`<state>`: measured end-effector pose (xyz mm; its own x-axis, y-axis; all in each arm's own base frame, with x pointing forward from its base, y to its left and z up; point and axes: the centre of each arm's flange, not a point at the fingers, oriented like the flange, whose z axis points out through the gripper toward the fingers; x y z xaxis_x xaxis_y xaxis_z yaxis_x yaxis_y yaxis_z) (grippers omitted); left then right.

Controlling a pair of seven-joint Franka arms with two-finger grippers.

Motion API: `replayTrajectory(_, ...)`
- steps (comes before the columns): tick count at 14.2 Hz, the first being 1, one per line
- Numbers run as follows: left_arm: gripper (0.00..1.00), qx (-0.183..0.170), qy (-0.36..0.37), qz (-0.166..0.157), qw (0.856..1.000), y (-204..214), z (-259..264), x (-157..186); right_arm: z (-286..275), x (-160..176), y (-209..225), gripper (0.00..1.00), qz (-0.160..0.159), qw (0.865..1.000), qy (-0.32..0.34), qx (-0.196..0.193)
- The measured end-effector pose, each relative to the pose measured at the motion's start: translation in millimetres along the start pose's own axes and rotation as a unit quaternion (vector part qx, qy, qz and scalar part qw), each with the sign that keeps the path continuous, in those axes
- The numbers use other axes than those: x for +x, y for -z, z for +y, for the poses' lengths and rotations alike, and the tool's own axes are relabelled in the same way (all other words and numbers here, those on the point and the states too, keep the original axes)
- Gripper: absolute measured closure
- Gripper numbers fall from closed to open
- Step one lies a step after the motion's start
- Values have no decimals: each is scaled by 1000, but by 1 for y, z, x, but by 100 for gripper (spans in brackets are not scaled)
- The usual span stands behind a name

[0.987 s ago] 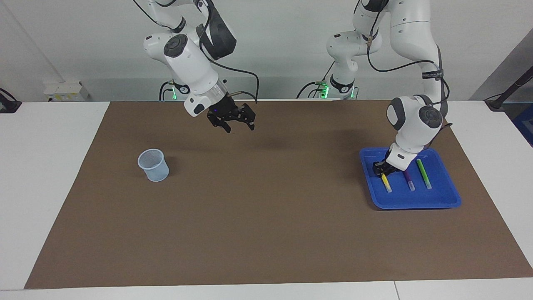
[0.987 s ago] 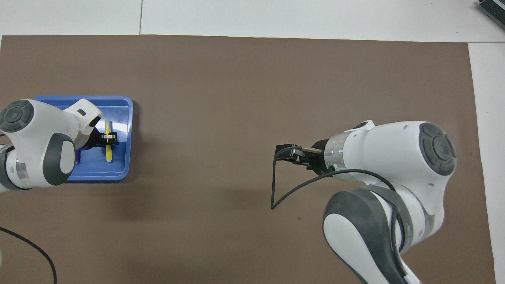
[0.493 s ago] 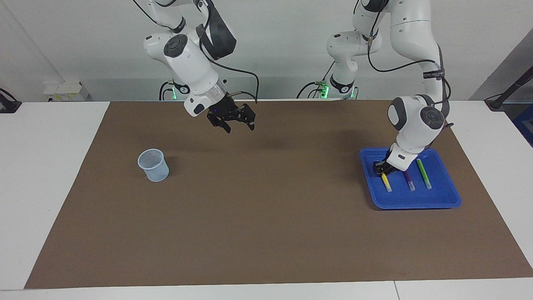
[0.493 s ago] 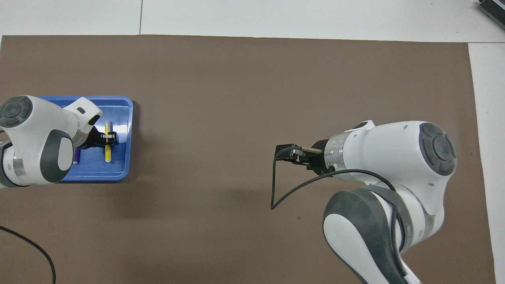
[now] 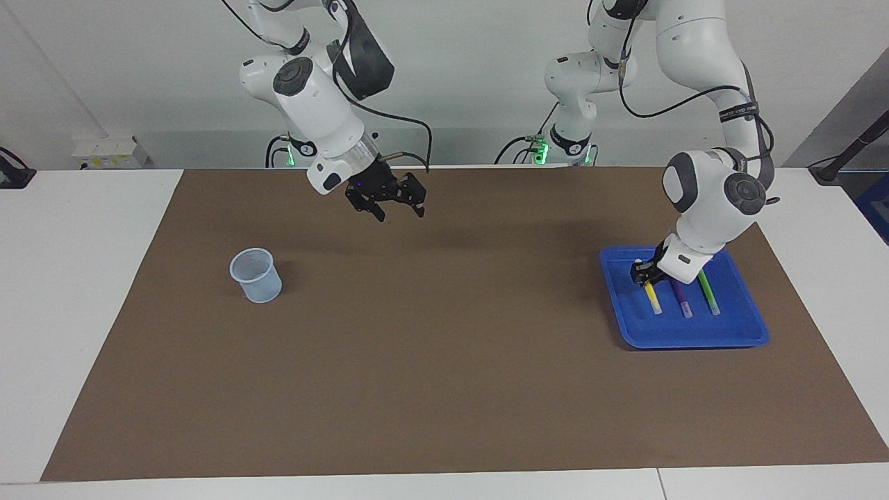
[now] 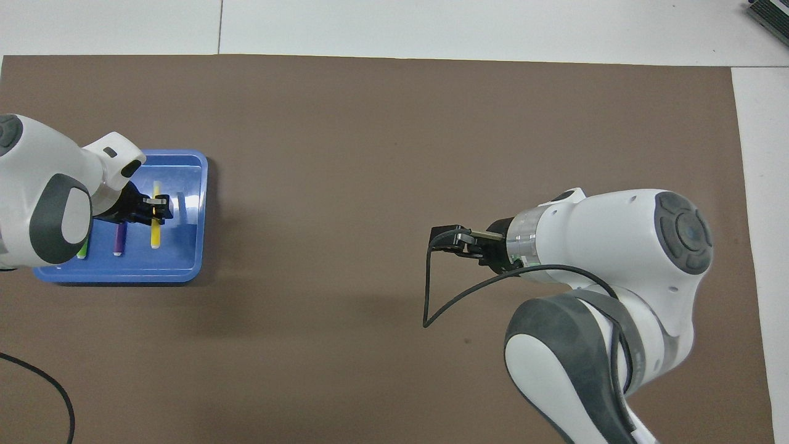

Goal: Transfer and insert pens with both arms
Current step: 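Lift the yellow pen with the left gripper toward the right gripper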

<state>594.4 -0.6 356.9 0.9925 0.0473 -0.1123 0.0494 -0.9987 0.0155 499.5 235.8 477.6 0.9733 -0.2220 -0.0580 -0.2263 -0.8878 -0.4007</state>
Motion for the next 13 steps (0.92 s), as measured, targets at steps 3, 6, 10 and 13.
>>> replayTrajectory(3,78,-1,65,4,998,34,2,0,0,0,0,0,0,1000,0,0)
replayTrajectory(6,78,-37,170,17,985,60,11,-1,0,0,0,0,0,1000,0,0)
replayTrajectory(10,78,-91,315,28,944,100,30,-3,0,0,0,0,0,1000,0,0)
replayTrajectory(13,78,-115,402,31,908,130,54,-15,0,0,0,0,-1,1000,-2,2)
